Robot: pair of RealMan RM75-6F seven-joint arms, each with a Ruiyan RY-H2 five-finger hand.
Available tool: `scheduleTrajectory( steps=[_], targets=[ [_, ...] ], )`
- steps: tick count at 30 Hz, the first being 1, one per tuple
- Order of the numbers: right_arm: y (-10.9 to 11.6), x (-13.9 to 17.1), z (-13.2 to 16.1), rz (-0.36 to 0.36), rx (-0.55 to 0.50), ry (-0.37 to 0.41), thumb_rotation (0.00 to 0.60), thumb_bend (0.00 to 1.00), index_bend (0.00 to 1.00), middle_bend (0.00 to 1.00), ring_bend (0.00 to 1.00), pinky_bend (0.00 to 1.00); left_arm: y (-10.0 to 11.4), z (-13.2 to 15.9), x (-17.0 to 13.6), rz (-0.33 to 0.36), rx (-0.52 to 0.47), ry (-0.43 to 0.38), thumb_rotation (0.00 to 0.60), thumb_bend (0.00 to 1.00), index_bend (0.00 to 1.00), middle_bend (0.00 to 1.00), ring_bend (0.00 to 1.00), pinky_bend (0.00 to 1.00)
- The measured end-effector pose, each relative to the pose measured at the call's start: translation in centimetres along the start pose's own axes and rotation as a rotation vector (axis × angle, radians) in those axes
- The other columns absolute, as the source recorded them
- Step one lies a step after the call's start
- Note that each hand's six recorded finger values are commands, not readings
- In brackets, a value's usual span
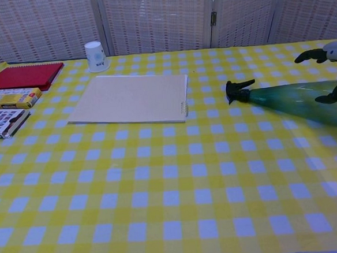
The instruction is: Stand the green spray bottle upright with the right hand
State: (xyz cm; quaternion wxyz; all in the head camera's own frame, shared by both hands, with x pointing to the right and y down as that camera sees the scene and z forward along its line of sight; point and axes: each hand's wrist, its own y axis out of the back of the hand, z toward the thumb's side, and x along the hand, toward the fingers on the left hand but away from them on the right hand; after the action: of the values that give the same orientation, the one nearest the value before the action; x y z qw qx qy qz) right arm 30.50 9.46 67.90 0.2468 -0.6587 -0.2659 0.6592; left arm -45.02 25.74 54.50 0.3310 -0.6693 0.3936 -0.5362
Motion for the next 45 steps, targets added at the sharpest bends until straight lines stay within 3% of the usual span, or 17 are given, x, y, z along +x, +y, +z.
scheduleTrajectory(
  steps=[6,11,21,27,30,39,45],
  targets=[
    [-0.5,-2.4,3.7,0.079,0.049,-0.054,0.6,0.38,0.0,0.0,0.0,0.0,0.4,-0.3,-0.3,0.005,-0.021,-0.004,0.329,0.5,0.0,0.06,0.05,0.0],
    [-1.7,-4.2,5.9,0.102,0.089,-0.067,0.6,0.38,0.0,0.0,0.0,0.0,0.5,-0.3,-0.4,0.006,-0.029,-0.01,0.333,0.5,0.0,0.06,0.05,0.0],
    [-2.7,-5.1,5.7,0.107,0.113,-0.099,0.6,0.38,0.0,0.01,0.01,0.0,0.7,-0.3,-0.5,0.008,-0.031,-0.016,0.333,0.5,0.0,0.06,0.05,0.0],
    [-3.0,-5.4,5.3,0.101,0.103,-0.111,0.6,0.38,0.0,0.17,0.13,0.01,0.8,-0.3,-0.5,0.01,-0.035,-0.02,0.332,0.5,0.0,0.06,0.05,0.0],
    [-3.3,-5.7,5.3,0.093,0.093,-0.119,0.6,0.38,0.05,0.27,0.23,0.1,0.9,-0.4,-0.6,0.013,-0.037,-0.018,0.329,0.5,0.0,0.06,0.05,0.0],
    [-3.2,-6.2,5.5,0.054,0.07,-0.121,0.6,0.38,0.27,0.41,0.38,0.34,1.1,-0.7,-0.6,0.015,-0.039,-0.009,0.331,0.5,0.0,0.06,0.05,0.0],
    [-2.1,-6.1,5.6,-0.004,0.031,-0.107,0.6,0.38,0.32,0.44,0.42,0.38,1.1,-0.6,-0.6,0.015,-0.035,-0.009,0.332,0.5,0.0,0.06,0.05,0.0]
  ],
)
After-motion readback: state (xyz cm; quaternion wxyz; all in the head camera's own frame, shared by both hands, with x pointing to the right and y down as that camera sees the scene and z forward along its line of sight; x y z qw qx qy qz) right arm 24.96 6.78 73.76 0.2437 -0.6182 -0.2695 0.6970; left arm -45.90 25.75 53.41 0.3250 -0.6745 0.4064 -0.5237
